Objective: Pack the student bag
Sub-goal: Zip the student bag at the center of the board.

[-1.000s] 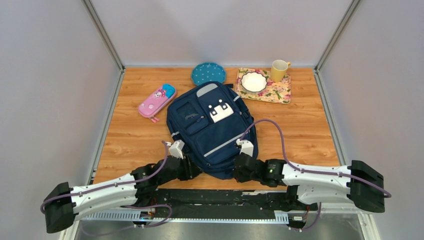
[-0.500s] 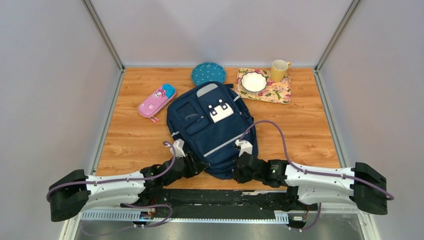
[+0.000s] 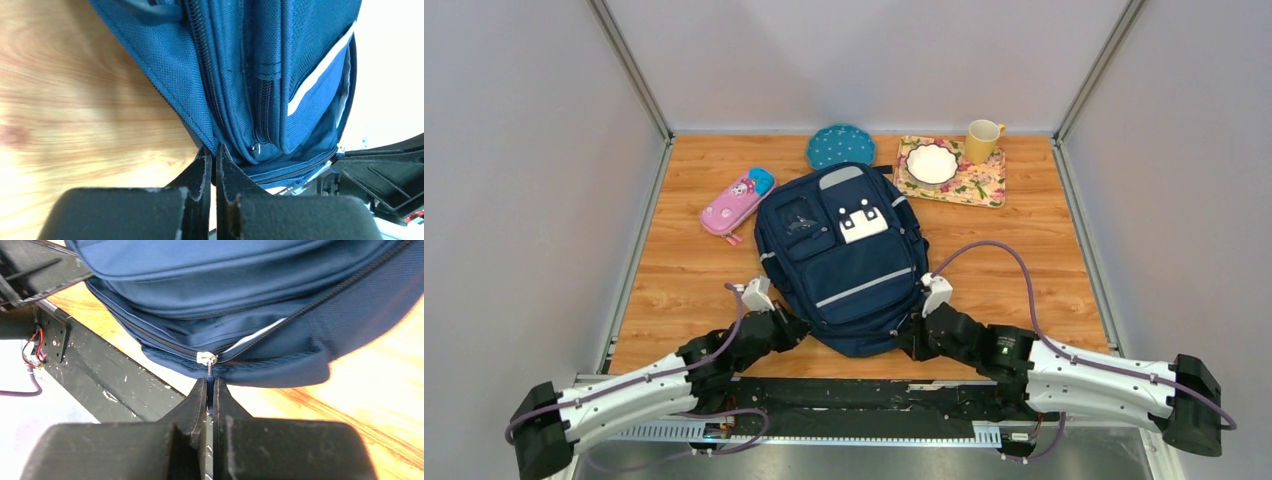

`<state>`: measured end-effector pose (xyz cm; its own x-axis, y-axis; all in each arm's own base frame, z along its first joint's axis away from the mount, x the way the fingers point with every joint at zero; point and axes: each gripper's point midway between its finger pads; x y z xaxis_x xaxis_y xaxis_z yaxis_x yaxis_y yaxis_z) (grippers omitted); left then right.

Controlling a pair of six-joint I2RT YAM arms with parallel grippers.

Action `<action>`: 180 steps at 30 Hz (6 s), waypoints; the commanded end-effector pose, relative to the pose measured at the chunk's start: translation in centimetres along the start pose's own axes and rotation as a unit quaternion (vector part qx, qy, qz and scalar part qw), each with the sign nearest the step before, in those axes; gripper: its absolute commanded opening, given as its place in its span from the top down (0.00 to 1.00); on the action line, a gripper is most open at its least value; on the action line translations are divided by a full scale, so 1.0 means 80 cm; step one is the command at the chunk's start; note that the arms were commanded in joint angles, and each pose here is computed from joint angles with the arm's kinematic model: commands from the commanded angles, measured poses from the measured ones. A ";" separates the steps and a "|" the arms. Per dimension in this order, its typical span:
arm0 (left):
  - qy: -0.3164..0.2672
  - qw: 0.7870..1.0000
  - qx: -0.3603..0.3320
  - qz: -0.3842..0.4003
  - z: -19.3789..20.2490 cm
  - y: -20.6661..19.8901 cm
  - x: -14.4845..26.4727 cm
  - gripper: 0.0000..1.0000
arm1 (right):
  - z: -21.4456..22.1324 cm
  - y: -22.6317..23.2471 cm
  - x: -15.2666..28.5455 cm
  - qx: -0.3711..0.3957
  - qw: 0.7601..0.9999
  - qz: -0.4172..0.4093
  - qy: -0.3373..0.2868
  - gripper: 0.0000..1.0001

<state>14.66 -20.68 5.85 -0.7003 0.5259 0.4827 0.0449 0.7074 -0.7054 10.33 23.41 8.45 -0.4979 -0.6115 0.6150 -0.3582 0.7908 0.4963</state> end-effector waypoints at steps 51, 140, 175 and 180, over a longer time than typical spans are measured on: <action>0.094 0.774 -0.574 0.248 0.056 -0.167 -0.008 0.25 | 0.000 0.024 0.001 0.025 0.997 -0.072 0.027 1.00; 0.094 0.699 -0.702 0.104 -0.006 -0.170 -0.041 0.16 | 0.022 -0.033 -0.004 -0.061 0.998 -0.021 0.001 1.00; -0.038 0.664 -0.747 -0.017 -0.028 -0.120 -0.089 1.00 | 0.016 -0.035 -0.003 -0.056 0.998 -0.017 -0.009 1.00; -0.043 0.692 -0.721 0.004 -0.038 -0.141 -0.066 1.00 | 0.010 -0.034 0.001 -0.053 0.998 -0.017 -0.019 1.00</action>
<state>18.11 -31.07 8.01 -0.6327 0.5768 0.5168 0.7599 0.3336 0.5579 11.01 21.84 7.02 -0.5274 -0.6441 0.5540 -0.2755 0.7465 0.6057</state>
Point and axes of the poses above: each gripper's point midway between its finger pads, its own x axis back along the fingers, its own y axis along the line the jaws close on, z = x × y, and after that the axes turned 1 degree about -x, right-handed
